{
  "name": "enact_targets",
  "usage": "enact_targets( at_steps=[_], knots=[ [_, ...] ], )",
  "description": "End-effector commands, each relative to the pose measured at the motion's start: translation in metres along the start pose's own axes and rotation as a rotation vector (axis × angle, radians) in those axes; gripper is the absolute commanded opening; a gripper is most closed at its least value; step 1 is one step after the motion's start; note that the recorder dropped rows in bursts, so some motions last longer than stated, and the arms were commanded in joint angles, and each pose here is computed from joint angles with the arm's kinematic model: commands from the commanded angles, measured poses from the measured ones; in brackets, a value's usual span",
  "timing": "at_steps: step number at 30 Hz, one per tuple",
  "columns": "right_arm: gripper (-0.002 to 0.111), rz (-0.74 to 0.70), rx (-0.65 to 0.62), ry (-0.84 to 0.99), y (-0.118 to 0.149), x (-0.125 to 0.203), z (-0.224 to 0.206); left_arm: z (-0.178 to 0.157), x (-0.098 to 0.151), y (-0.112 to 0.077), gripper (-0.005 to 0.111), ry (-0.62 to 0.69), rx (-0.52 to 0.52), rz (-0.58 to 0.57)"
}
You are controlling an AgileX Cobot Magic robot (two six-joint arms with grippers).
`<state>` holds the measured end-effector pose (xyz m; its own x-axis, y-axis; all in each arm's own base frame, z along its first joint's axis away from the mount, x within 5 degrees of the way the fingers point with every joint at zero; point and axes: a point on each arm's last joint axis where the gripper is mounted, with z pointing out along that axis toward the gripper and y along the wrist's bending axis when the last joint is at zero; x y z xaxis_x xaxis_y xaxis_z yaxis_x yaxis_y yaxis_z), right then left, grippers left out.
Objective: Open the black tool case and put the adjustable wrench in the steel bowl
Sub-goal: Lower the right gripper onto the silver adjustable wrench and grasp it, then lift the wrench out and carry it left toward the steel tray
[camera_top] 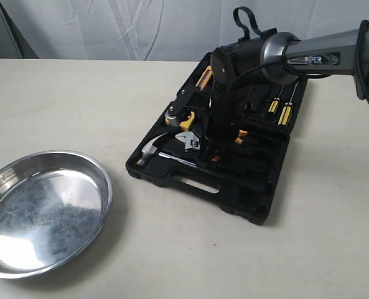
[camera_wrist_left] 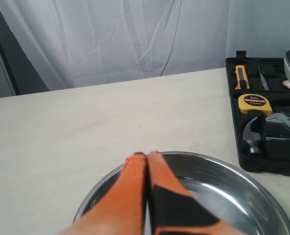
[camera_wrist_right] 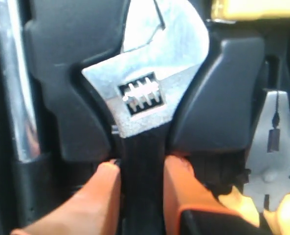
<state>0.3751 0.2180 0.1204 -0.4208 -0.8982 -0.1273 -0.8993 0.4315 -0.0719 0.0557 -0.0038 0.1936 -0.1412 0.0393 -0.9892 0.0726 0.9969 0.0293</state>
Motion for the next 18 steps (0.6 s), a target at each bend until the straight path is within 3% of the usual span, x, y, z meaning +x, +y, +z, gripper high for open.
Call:
enact_targets(
  at_steps=[1, 9, 18],
  knots=[
    [0.0, 0.008, 0.013, 0.006, -0.002, 0.003, -0.004, 0.0, 0.001, 0.0, 0.0, -0.007, 0.005, 0.0],
    [0.0, 0.006, 0.109, -0.133, -0.005, -0.003, -0.065, 0.0, 0.001, 0.0, 0.0, -0.007, 0.005, 0.0],
    [0.0, 0.063, 0.02, -0.228, 0.003, -0.011, -0.071, 0.0, 0.001, 0.0, 0.0, -0.005, 0.005, 0.0]
  ],
)
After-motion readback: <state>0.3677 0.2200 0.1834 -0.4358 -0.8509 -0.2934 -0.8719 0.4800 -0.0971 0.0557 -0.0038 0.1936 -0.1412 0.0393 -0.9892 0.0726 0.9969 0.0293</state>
